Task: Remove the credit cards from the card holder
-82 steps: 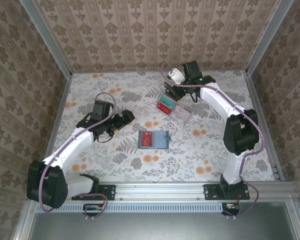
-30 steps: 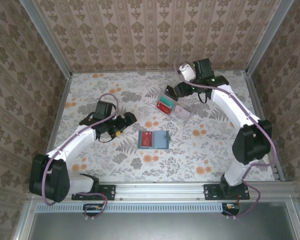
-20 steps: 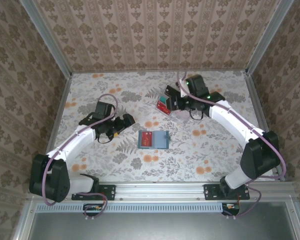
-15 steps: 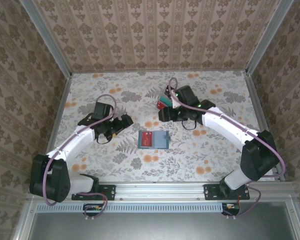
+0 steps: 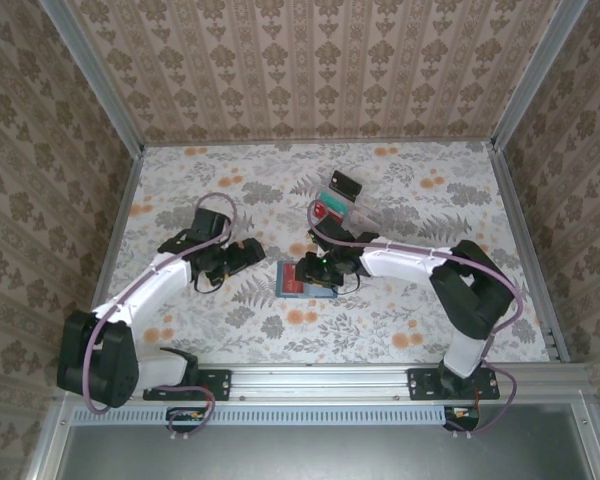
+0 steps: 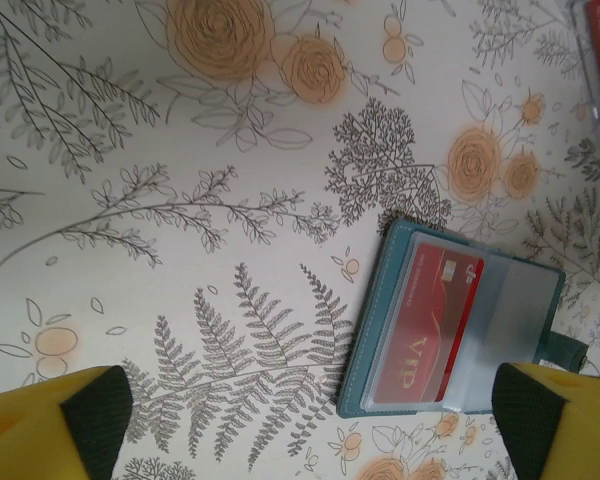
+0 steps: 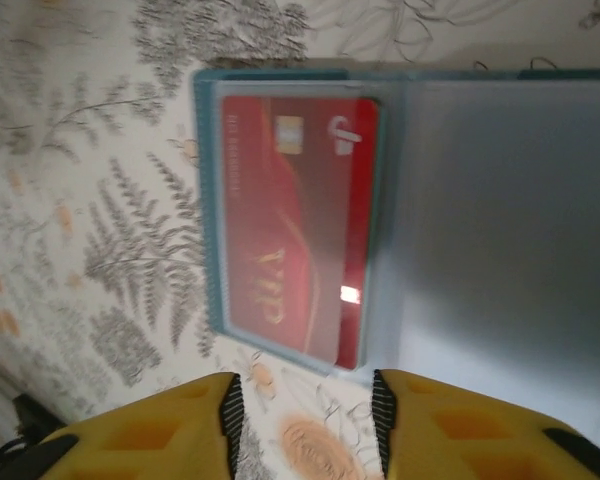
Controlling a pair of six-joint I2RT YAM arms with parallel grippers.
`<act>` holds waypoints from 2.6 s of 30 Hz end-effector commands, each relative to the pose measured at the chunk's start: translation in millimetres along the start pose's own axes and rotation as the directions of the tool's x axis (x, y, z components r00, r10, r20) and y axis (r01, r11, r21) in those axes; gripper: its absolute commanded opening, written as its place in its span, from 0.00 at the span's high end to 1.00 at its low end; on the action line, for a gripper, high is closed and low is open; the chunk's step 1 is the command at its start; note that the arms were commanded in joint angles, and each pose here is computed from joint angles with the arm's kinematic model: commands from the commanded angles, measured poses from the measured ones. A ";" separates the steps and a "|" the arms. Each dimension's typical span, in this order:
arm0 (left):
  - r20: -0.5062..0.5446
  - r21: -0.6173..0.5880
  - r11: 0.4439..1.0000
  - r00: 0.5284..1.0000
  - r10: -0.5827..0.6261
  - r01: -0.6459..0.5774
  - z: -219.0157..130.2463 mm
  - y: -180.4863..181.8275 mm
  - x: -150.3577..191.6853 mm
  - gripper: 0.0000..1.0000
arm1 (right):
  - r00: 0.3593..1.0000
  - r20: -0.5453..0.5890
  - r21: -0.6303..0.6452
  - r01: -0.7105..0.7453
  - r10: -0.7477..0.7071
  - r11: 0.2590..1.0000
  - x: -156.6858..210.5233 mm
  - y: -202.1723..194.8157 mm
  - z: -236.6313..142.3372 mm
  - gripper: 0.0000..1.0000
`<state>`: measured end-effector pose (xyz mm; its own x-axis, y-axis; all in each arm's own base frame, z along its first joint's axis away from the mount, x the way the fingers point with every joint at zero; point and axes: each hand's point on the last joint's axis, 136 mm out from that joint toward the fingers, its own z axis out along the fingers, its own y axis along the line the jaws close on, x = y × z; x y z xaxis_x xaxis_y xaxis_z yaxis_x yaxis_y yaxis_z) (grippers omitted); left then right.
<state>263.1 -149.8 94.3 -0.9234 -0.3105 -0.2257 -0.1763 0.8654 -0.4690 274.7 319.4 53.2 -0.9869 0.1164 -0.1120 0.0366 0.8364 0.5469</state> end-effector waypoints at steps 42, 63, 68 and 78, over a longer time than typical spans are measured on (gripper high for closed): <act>-0.269 0.023 0.997 0.960 0.082 -0.078 90.7 -44.0 49.7 0.86 | 0.999 -0.011 -0.022 -0.052 0.051 0.998 -15.0 -26.0 33.8 0.81; -0.293 -0.017 0.998 0.954 0.058 -0.065 95.6 -33.0 56.1 0.88 | 0.998 -0.069 -0.141 -0.021 0.012 0.990 -9.0 -8.2 41.4 0.83; -0.302 0.004 0.998 0.952 0.054 -0.055 97.5 -36.0 58.0 0.88 | 0.999 -0.050 -0.203 0.000 -0.011 0.979 -11.8 1.7 36.2 0.83; -0.288 0.033 0.998 0.955 0.069 -0.062 92.7 -45.3 53.8 0.89 | 0.999 -0.048 -0.171 -0.001 -0.007 0.985 -12.6 -8.8 36.4 0.96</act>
<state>256.4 -232.8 24.9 -0.9896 -0.1414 -0.0275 -0.1125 0.8778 -0.4657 301.5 326.7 25.1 -0.9886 0.1217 -0.0892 0.0288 0.7326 0.6801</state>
